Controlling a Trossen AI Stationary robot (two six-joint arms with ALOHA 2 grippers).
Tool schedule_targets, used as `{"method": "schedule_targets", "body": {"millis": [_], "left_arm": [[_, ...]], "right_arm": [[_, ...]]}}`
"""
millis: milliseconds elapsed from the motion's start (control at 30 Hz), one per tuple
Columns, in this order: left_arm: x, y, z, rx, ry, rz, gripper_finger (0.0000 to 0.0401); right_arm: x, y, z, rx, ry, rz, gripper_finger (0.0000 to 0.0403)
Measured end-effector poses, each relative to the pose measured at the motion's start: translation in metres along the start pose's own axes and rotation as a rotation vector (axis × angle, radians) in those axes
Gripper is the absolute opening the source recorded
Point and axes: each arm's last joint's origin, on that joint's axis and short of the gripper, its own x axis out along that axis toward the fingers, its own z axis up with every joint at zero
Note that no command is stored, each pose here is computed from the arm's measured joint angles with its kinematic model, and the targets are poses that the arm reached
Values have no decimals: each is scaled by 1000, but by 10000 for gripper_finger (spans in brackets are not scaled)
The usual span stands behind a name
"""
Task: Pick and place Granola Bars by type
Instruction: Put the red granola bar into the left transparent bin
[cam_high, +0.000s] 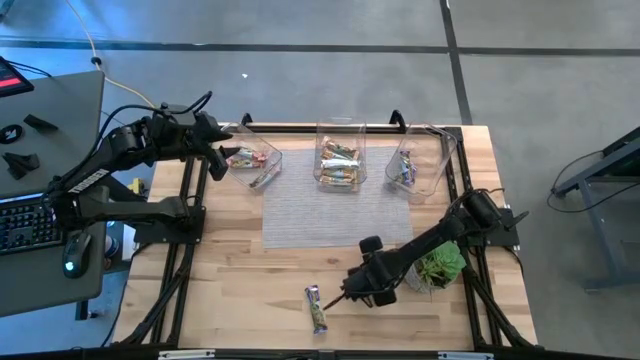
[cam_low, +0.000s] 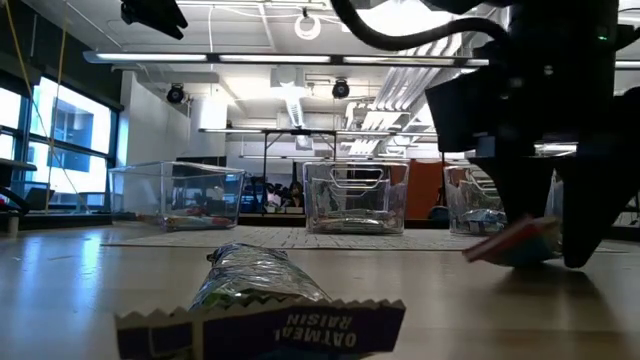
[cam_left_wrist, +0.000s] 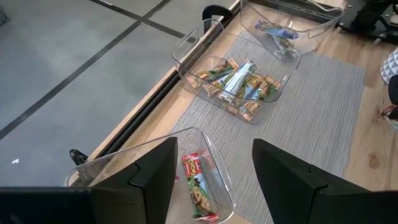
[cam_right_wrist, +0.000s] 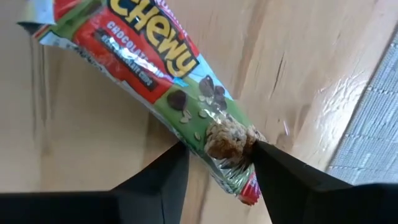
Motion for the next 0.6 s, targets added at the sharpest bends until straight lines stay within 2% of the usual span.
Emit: {"method": "schedule_targets", "body": {"millis": [133,267,467,600], "left_arm": [[0,0,0,0,1,-1,205],[0,0,0,1,2,-2,205],[0,0,-1,4,8,-3,205],[0,0,-1,4,9,-10,205]], "right_arm": [[0,0,2,122,-23,6,152],[-1,2,5,181,-53,39,135],[-14,0,12,199,-58,206,116],[-33,-8,23,189,-189,312,107]]}}
